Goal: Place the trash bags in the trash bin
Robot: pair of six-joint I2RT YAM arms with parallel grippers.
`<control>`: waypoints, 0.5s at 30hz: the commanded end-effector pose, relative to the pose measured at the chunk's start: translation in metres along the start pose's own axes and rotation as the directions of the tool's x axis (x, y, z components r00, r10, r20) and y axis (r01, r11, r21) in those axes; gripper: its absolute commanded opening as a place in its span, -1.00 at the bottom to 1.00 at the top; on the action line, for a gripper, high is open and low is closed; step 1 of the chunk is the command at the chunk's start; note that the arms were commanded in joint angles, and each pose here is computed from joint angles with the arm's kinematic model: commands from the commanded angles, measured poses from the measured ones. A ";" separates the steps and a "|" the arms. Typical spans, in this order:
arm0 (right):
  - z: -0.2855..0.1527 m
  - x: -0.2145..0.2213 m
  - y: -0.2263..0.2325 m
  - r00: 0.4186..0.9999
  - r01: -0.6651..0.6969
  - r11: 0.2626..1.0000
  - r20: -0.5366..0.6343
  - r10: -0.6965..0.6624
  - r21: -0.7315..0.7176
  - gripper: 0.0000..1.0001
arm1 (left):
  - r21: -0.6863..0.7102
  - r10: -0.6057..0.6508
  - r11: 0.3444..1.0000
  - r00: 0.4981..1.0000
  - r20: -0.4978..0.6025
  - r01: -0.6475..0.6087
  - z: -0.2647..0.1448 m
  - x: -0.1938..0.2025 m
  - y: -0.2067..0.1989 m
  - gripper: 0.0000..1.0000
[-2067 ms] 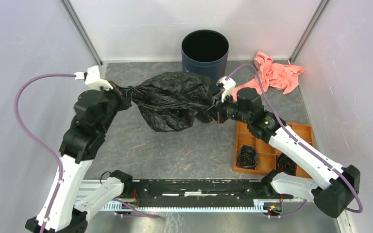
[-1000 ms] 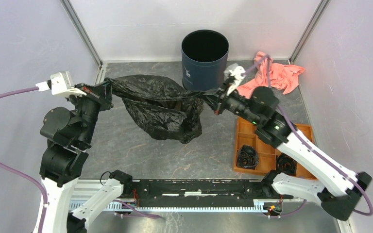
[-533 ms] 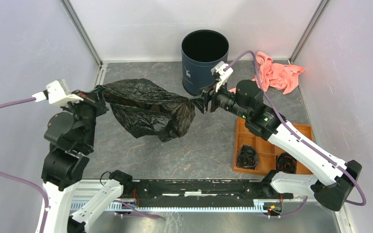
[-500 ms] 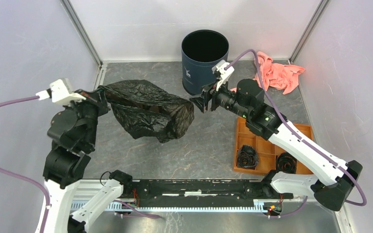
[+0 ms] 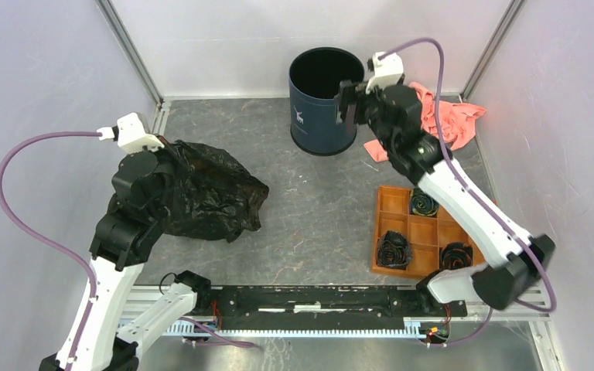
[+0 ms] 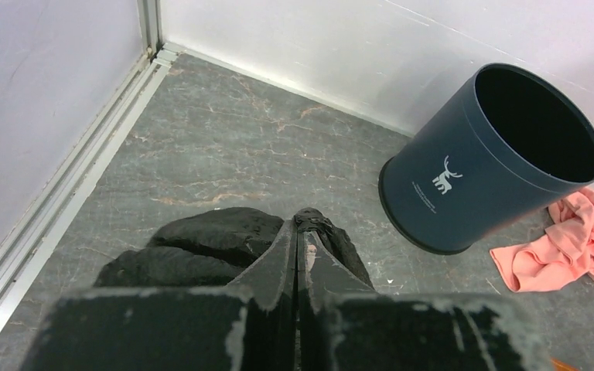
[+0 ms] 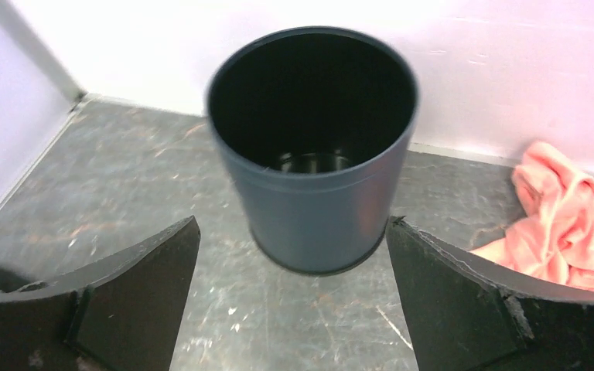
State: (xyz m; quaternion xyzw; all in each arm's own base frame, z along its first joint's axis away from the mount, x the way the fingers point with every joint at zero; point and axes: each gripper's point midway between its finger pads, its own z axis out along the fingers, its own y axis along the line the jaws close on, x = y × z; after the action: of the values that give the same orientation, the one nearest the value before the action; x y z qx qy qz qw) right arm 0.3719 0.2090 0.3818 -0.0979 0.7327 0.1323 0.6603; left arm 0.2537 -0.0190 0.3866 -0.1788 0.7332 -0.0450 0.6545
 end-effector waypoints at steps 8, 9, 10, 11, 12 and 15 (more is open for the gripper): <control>0.115 -0.017 -0.070 0.983 -0.185 0.913 0.065 0.173 0.364 0.96 | 0.043 -0.030 0.999 0.999 -0.019 0.031 0.001 0.006 -0.009 -0.96; 0.121 -0.016 -0.076 0.983 -0.185 0.902 0.068 0.172 0.391 0.96 | 0.051 -0.028 0.998 0.999 -0.023 0.030 0.001 0.006 -0.010 -0.96; 0.127 -0.010 -0.080 0.986 -0.167 0.891 0.057 0.157 0.421 0.96 | 0.057 -0.026 0.998 0.999 -0.024 0.028 0.000 0.006 -0.012 -0.96; 0.133 -0.008 -0.085 0.988 -0.153 0.881 0.056 0.144 0.447 0.96 | 0.062 -0.025 0.998 0.999 -0.025 0.027 0.000 0.005 -0.013 -0.96; 0.139 0.000 -0.090 0.990 -0.136 0.870 0.037 0.135 0.473 0.96 | 0.065 -0.021 0.998 0.999 -0.026 0.023 0.001 0.005 -0.014 -0.96; 0.155 0.028 -0.096 0.990 -0.114 0.867 -0.019 0.141 0.484 0.96 | 0.068 -0.005 0.998 1.000 -0.024 0.007 0.003 0.003 -0.016 -0.96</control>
State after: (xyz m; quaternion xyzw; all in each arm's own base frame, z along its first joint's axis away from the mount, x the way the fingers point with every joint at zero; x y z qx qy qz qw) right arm 0.5328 0.1838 0.3381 0.0809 0.7686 0.0101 0.6345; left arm 0.2554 -0.0290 0.3775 -0.1596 0.7464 -0.0599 0.6434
